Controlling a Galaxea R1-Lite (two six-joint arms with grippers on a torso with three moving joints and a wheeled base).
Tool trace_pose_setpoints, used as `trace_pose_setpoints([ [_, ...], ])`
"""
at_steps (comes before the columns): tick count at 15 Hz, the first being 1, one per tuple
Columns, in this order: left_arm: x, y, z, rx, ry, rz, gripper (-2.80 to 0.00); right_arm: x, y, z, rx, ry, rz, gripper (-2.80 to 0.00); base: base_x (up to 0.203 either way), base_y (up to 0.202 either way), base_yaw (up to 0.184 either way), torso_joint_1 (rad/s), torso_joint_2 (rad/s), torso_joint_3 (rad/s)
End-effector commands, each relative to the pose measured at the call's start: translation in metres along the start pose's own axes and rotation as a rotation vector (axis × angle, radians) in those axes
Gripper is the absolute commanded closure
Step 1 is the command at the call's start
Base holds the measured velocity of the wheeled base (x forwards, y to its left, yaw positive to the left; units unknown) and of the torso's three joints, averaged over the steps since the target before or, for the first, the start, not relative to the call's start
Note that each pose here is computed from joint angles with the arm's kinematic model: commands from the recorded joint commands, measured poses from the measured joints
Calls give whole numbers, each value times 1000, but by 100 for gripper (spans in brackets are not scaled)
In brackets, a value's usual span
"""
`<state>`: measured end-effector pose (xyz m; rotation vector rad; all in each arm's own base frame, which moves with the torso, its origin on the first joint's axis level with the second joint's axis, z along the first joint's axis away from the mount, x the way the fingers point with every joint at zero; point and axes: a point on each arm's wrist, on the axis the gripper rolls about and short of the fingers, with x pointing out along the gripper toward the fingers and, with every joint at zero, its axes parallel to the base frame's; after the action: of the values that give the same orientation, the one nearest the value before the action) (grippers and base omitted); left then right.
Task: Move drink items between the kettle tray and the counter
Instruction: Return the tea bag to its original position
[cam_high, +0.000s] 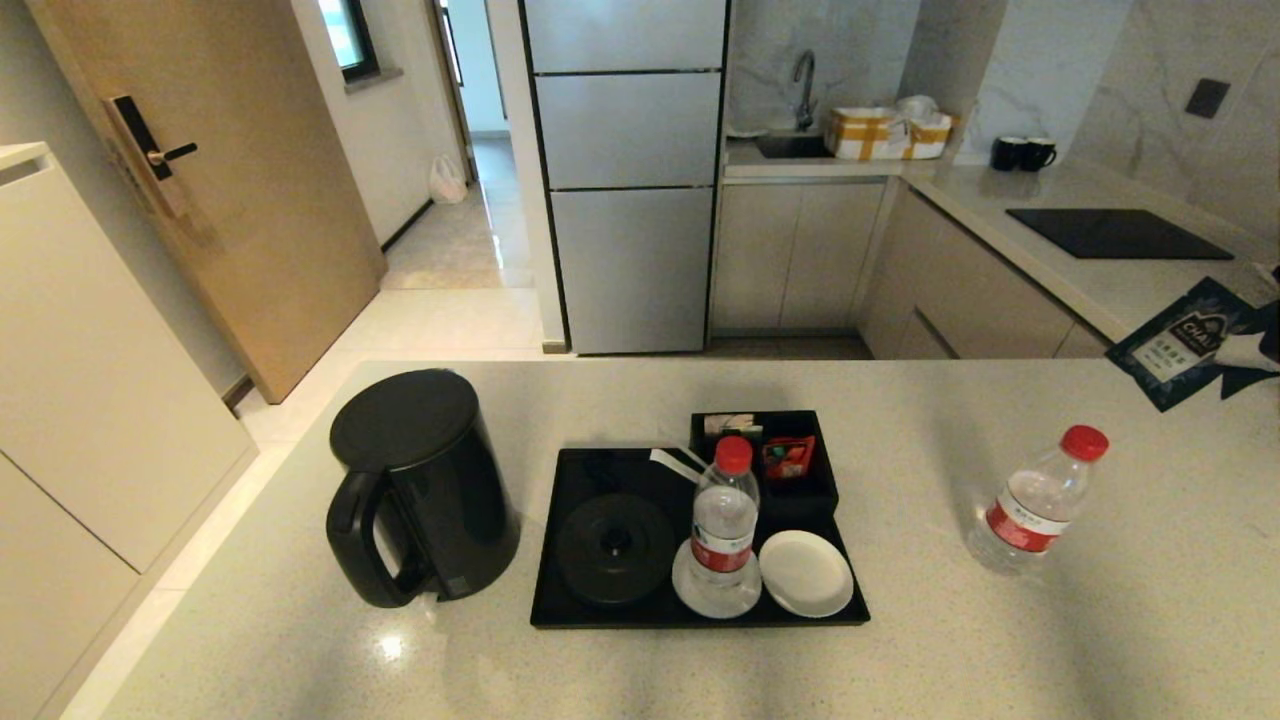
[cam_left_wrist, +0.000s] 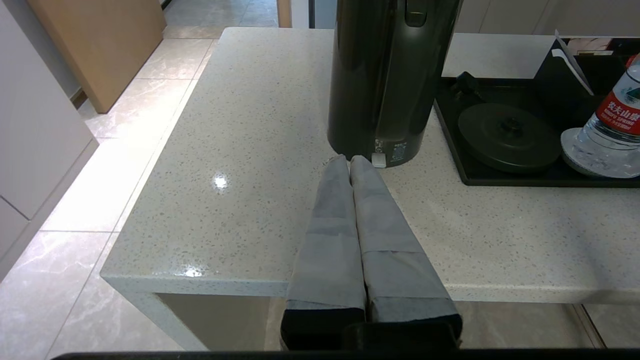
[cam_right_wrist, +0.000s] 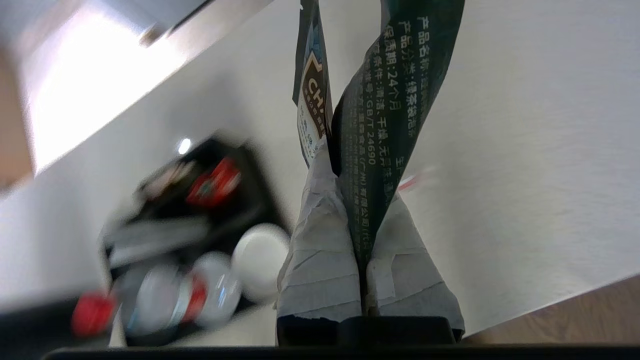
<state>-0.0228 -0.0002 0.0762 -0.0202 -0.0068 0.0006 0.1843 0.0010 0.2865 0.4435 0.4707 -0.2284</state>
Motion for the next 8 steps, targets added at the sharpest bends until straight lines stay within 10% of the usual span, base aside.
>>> trace_pose_setpoints([
  [1, 0, 0, 0, -1, 1, 1, 0, -9, 14, -9, -48, 22, 74, 0, 0, 0, 0, 0, 0, 0],
  [8, 0, 0, 0, -1, 2, 1, 0, 28, 70, -60, -250, 206, 127, 0, 0, 0, 0, 0, 0, 0],
])
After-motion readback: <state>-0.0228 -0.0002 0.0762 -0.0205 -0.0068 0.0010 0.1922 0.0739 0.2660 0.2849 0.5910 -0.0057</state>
